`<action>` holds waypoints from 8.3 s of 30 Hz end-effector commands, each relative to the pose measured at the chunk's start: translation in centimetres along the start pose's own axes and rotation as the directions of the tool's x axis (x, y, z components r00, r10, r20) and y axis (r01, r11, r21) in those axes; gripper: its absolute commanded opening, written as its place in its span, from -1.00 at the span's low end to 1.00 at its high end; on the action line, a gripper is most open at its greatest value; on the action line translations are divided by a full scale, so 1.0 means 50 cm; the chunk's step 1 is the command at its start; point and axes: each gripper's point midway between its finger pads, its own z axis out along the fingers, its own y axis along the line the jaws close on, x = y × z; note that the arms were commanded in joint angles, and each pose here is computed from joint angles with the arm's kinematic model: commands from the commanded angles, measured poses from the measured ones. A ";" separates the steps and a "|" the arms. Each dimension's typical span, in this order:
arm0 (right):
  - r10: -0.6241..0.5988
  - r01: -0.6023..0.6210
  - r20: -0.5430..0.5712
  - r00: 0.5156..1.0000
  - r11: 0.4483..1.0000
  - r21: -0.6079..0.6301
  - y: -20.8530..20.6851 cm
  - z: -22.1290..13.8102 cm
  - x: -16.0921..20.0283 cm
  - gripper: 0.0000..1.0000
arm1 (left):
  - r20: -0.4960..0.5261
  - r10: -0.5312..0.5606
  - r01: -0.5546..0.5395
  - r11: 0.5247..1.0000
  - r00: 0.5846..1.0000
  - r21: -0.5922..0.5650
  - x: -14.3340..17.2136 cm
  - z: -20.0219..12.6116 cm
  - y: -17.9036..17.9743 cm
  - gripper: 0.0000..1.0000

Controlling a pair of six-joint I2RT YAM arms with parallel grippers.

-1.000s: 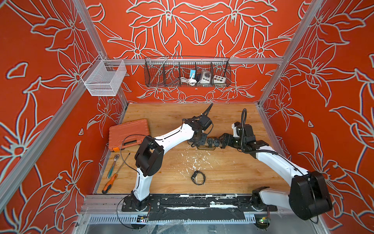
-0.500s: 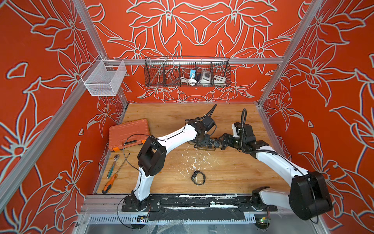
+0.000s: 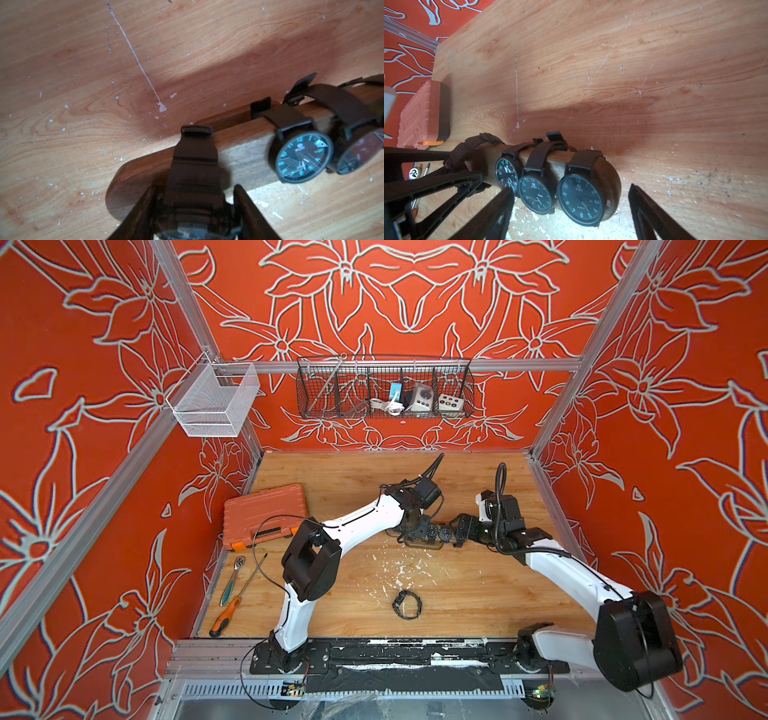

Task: Place watch on stand
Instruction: Place the watch on the stand, then pick up the watch at the center of the board, then place the watch on the stand.

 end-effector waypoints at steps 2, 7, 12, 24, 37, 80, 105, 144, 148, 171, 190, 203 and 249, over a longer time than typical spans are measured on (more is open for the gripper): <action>-0.007 0.007 0.000 1.000 1.000 -0.008 0.003 -0.004 0.001 0.79 | -0.031 0.036 -0.035 0.999 0.999 0.019 0.012 0.007 -0.033 0.11; -0.019 0.019 0.003 1.000 1.000 0.000 0.004 -0.011 -0.003 0.79 | -0.035 0.041 -0.040 0.999 0.999 0.026 0.012 0.011 -0.048 0.15; -0.028 0.028 0.022 0.999 1.000 0.008 0.005 -0.024 -0.009 0.78 | -0.015 0.049 -0.049 0.999 0.999 0.002 0.008 0.001 -0.045 0.40; -0.070 0.070 0.025 0.997 0.997 0.018 0.017 -0.066 -0.003 0.77 | 0.063 0.032 -0.031 0.999 0.998 -0.008 0.015 -0.065 -0.032 0.50; -0.204 0.207 -0.084 0.975 0.978 0.034 0.024 -0.137 0.135 0.75 | 0.270 -0.096 0.081 0.994 0.958 0.066 0.190 -0.161 0.087 0.61; -0.303 0.350 -0.470 0.829 0.937 0.015 0.152 -0.002 0.467 -0.08 | 0.328 -0.407 0.308 0.898 0.852 0.315 0.375 -0.112 0.214 0.83; -0.350 0.432 -0.342 0.872 0.878 0.206 0.122 -0.015 0.387 -1.00 | 0.304 -0.445 0.324 0.869 0.842 0.374 0.388 -0.131 0.203 0.83; -0.562 0.559 0.094 0.821 0.827 0.062 0.279 -0.102 0.190 -1.00 | 0.385 -0.386 0.021 0.729 0.838 0.685 0.275 -0.304 0.047 0.83; -0.578 0.578 0.097 0.810 0.815 0.038 0.305 -0.093 0.193 -1.00 | 0.363 -0.374 0.018 0.717 0.853 0.697 0.264 -0.303 0.025 0.84; -0.596 0.605 0.113 0.795 0.792 -0.080 0.371 -0.085 0.222 -1.00 | 0.326 -0.315 -0.005 0.713 0.891 0.701 0.254 -0.273 -0.026 0.51; -0.611 0.621 0.119 0.783 0.779 -0.085 0.378 -0.091 0.239 -1.00 | 0.327 -0.324 0.003 0.714 0.888 0.700 0.251 -0.274 -0.024 -0.09; -0.613 0.621 0.125 0.780 0.783 -0.039 0.357 -0.124 0.215 -0.42 | 0.394 -0.264 0.019 0.849 0.881 0.528 0.238 -0.280 0.034 -0.17; 0.068 -0.071 0.035 0.997 0.993 0.091 -0.067 -0.066 0.006 0.77 | 0.227 0.025 -0.017 0.999 0.974 -0.039 -0.002 -0.042 0.143 -0.16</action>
